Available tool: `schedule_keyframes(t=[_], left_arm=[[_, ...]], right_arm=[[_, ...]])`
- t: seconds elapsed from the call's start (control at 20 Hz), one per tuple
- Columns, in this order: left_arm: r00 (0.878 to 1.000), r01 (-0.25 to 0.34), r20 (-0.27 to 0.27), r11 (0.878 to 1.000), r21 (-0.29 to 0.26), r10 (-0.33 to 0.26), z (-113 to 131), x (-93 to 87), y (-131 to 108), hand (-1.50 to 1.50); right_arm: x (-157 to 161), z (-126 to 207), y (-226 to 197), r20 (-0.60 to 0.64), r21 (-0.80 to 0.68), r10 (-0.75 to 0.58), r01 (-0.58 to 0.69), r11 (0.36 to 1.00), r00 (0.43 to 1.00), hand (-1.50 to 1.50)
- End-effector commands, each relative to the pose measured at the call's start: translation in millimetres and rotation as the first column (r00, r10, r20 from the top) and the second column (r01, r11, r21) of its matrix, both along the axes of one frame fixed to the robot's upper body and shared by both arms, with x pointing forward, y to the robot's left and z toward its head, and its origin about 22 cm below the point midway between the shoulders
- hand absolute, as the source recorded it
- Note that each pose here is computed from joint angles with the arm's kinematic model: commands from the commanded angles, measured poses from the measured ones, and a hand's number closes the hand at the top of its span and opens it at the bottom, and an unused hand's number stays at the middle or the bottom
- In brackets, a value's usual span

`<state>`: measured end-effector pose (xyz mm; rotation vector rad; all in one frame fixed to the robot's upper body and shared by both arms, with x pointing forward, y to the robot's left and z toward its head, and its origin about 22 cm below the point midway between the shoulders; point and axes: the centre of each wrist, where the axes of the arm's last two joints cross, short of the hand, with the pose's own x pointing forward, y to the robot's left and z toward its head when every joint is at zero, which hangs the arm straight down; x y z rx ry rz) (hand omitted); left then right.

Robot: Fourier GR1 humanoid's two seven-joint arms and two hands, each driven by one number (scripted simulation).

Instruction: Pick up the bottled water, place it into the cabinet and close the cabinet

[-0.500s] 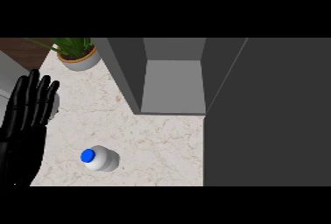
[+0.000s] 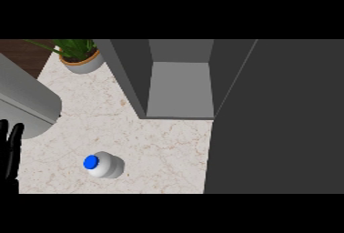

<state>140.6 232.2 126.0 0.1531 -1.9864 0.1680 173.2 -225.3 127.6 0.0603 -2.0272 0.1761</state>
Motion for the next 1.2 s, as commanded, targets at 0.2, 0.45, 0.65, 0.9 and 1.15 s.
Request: schedule_keyframes(t=[0.2,0.45,0.65,0.9,1.15], left_arm=[[0.998,-0.054,-0.046,0.992,-0.113,0.049,15,-41.8,-20,-1.50],[0.995,-0.063,-0.081,0.993,-0.104,0.055,19,-63.2,-29,-1.50],[0.991,-0.072,-0.120,0.991,-0.111,0.059,18,-71.6,-32,-1.50],[0.984,-0.087,-0.165,0.993,-0.075,0.073,2,-64.7,-32,-1.50],[0.975,-0.093,-0.206,0.995,-0.033,0.084,-3,-63.1,-17,-1.50]], right_arm=[[-20,20,21,-0.037,0.018,0.096,-0.096,0.995,0.995,-1.50],[-29,26,34,-0.033,0.025,0.097,-0.096,0.995,0.995,-1.50],[-60,46,37,-0.047,0.031,0.116,-0.114,0.993,0.992,-1.50],[-59,39,48,-0.040,0.043,0.115,-0.113,0.993,0.993,-1.50],[-61,53,53,-0.018,0.043,0.097,-0.097,0.994,0.995,-1.50]])
